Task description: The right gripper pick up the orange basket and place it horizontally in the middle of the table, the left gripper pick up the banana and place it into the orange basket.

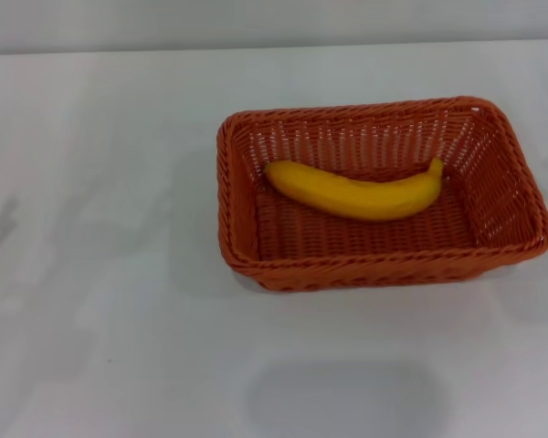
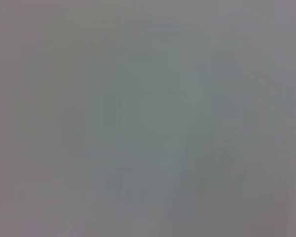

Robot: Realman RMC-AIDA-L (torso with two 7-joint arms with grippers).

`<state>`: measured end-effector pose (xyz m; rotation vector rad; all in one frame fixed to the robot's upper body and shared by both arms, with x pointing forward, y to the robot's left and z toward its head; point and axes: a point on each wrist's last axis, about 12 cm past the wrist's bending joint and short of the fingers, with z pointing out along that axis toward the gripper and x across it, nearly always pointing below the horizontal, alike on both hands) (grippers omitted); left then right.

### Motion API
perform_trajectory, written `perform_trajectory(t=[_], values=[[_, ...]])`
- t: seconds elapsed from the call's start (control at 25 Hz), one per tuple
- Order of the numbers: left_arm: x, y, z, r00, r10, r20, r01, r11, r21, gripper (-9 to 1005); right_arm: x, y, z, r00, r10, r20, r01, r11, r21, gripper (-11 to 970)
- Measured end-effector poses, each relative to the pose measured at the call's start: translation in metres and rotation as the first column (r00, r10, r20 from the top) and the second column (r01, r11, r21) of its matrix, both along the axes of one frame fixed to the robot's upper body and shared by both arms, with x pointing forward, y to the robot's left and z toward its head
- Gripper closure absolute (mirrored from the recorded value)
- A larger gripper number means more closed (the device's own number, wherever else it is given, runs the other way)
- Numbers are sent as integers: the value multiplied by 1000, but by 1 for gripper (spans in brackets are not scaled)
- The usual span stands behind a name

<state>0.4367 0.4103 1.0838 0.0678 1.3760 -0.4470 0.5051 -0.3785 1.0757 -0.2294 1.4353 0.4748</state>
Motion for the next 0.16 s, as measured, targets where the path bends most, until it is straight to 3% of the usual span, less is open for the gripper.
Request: perform_trajectory(t=[0.16], values=[[-1, 1, 0, 1000, 3, -1, -3, 1000, 0, 102, -2, 1, -3, 1000, -9, -1, 9, 1000, 3, 89]])
